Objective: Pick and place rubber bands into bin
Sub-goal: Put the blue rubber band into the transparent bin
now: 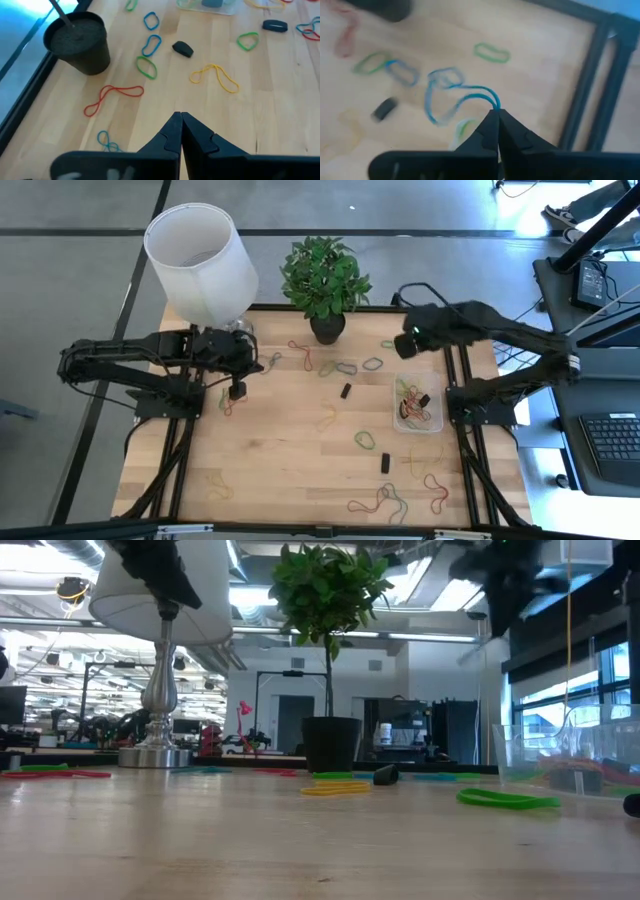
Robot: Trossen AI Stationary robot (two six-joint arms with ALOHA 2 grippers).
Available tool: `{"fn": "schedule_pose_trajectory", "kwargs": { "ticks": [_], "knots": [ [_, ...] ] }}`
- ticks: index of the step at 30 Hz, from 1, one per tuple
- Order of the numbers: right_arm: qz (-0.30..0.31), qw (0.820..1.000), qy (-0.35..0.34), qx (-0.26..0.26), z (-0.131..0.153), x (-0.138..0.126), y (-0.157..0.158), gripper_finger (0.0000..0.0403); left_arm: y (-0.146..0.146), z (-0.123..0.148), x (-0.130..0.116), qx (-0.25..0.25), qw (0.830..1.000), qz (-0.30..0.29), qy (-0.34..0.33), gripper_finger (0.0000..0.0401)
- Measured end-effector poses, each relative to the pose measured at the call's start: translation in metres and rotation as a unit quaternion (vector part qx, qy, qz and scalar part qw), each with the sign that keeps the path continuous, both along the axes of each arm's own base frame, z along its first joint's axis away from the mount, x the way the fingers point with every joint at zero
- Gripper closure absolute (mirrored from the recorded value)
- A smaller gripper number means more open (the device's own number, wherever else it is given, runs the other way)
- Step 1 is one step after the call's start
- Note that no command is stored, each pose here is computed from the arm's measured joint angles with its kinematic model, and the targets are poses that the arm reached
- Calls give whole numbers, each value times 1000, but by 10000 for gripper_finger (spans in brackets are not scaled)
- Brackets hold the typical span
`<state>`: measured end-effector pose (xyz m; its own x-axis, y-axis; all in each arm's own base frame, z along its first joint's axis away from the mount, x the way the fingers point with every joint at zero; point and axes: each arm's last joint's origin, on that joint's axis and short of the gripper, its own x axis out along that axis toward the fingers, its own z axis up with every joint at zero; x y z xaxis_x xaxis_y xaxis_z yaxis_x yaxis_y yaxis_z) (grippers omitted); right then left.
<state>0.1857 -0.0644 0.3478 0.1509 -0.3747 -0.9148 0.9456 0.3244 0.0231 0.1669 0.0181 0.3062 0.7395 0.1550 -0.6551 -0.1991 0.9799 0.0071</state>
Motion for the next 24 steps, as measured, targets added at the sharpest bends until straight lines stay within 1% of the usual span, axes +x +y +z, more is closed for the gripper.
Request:
{"fn": "schedule_pose_trajectory", "kwargs": {
  "ticks": [5, 8, 11, 14, 18, 24],
  "knots": [
    [20, 999, -36, 13, 7, -6, 36, 401, -2, -3, -1, -4, 1000, -6, 17, 398],
    [30, 999, -29, 25, 7, -9, 54, 401, -2, -4, -2, -12, 1000, -11, 27, 399],
    [37, 999, -12, 33, 0, -11, 69, 401, -3, -4, -2, -34, 999, -14, 24, 399],
    [46, 998, 15, 44, -18, -14, 83, 401, -5, -4, -2, -46, 999, -5, 21, 398],
    [46, 994, 61, 78, -56, -18, 99, 402, -10, -5, 0, -59, 998, 5, 19, 399],
    [57, 992, 76, 82, -112, -22, 108, 402, -18, -6, 3, -69, 997, 30, 15, 398]
  ]
}}
